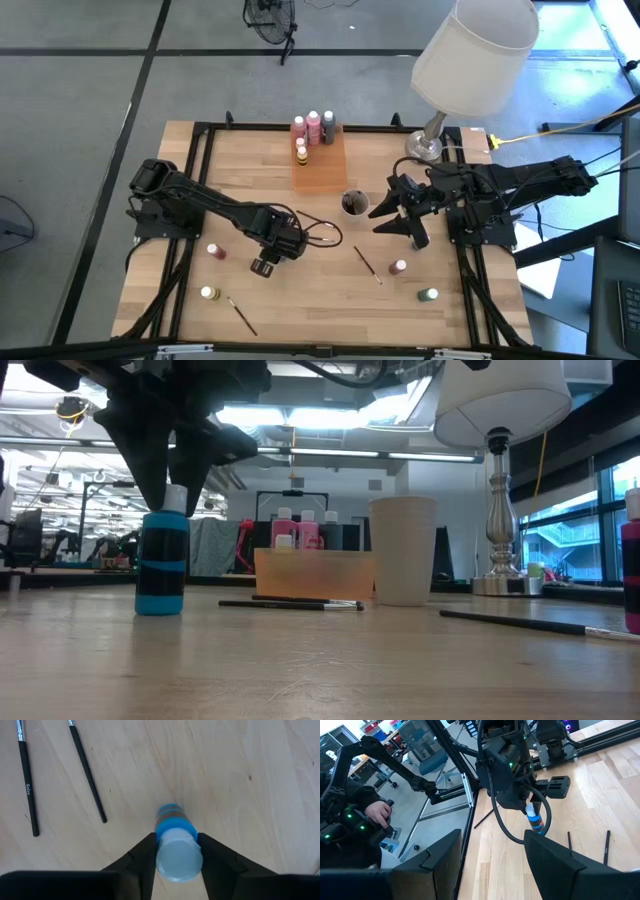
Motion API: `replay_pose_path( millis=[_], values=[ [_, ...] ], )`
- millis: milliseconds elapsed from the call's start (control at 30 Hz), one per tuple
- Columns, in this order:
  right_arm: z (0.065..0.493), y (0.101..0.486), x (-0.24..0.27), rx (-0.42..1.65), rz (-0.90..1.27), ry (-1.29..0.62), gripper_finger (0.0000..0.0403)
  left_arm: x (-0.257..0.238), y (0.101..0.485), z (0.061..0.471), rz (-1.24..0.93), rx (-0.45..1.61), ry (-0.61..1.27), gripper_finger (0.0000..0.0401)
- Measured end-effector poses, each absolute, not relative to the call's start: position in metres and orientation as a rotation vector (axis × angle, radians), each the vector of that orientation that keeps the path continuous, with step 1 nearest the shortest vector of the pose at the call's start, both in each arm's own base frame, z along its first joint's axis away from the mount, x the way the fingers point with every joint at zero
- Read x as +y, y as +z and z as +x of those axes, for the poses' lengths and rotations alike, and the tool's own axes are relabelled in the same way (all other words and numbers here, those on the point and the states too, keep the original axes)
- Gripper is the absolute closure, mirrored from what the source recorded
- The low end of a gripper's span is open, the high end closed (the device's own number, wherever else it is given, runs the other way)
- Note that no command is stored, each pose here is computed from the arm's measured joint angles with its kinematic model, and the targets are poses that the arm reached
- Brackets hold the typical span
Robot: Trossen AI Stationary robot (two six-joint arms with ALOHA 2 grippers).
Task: Pick & Place Paint Supplies
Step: Put the blue paint bottle into the orange bin
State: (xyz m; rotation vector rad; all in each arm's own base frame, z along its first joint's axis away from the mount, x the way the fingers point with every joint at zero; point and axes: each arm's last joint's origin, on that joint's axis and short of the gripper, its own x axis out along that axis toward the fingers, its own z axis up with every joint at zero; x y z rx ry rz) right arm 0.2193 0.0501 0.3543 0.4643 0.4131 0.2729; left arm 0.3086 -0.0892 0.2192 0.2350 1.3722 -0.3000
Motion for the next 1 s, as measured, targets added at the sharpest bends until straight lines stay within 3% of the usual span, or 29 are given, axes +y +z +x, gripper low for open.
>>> replay_pose_path(
  millis=[467, 833, 1000],
  values=[
    [0.219, 0.354, 0.05, 0.412, 0.45, 0.277, 0.0183, -0.088, 0.226, 0.305, 0.17, 1.436, -0.237, 0.0283],
    [0.219, 0.355, 0.052, 0.41, 0.415, 0.365, 0.0183, -0.087, 0.288, 0.308, 0.154, 1.422, -0.138, 0.0283],
    [0.219, 0.372, 0.057, 0.26, 0.401, 0.525, 0.0183, -0.08, 0.327, 0.304, 0.188, 1.406, -0.022, 0.0283]
  ],
)
